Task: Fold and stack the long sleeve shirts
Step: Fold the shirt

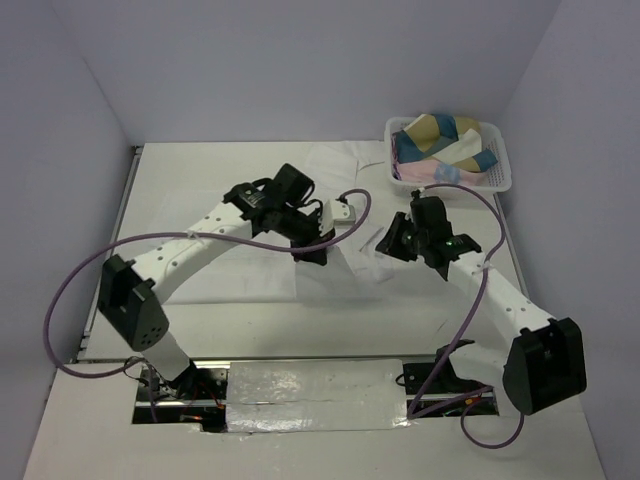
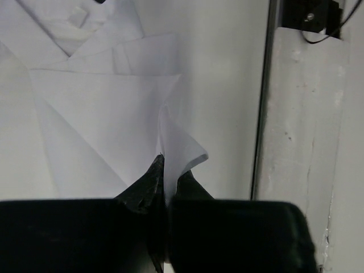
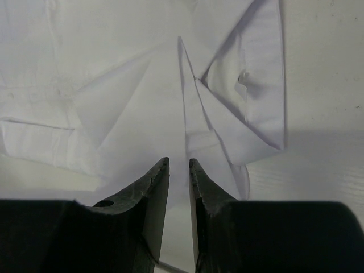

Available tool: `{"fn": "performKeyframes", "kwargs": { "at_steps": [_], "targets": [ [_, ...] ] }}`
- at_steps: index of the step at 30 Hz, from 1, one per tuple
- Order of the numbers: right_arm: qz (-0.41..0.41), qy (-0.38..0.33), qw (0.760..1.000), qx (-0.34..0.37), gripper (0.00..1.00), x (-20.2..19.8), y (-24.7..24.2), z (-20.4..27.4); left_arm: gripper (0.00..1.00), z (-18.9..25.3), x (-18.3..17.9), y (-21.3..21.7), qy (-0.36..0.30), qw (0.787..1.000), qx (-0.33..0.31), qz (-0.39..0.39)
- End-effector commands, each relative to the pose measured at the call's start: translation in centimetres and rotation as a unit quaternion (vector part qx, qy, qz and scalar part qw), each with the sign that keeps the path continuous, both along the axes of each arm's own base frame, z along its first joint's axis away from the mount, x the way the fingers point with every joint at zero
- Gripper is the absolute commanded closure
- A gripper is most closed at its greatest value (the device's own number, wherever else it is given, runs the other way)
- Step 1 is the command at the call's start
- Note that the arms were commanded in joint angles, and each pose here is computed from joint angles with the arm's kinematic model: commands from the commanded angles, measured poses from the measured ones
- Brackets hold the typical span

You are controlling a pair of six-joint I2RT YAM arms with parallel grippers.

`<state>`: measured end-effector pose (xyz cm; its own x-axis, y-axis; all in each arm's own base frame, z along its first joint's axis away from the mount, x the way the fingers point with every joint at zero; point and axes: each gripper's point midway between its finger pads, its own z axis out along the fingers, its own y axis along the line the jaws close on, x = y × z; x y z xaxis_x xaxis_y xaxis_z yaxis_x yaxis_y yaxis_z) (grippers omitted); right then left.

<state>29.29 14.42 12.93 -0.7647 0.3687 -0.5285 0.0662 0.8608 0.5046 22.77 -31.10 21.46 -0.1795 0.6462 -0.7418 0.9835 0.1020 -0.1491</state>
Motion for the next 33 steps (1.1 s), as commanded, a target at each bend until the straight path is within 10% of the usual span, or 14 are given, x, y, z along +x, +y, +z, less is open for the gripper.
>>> {"fn": "performKeyframes", "kwargs": {
  "at_steps": [1, 16, 33],
  "targets": [
    [0.001, -0.013, 1.0, -0.018, 0.71, -0.9, -0.9, 0.5, 1.0, -1.6, 3.4, -1.7, -0.015, 1.0, 0.018, 0.019],
    [0.006, -0.02, 1.0, -0.008, 0.72, -1.9, -0.9, 0.8, 0.96, -7.3, 13.3, -0.7, -0.14, 0.975, 0.13, 0.117],
    [0.0, -0.013, 1.0, -0.026, 0.72, -2.4, -1.6, -0.7, 0.76, -12.3, 9.6, -2.1, -0.095, 0.986, 0.126, 0.059]
  ]
}}
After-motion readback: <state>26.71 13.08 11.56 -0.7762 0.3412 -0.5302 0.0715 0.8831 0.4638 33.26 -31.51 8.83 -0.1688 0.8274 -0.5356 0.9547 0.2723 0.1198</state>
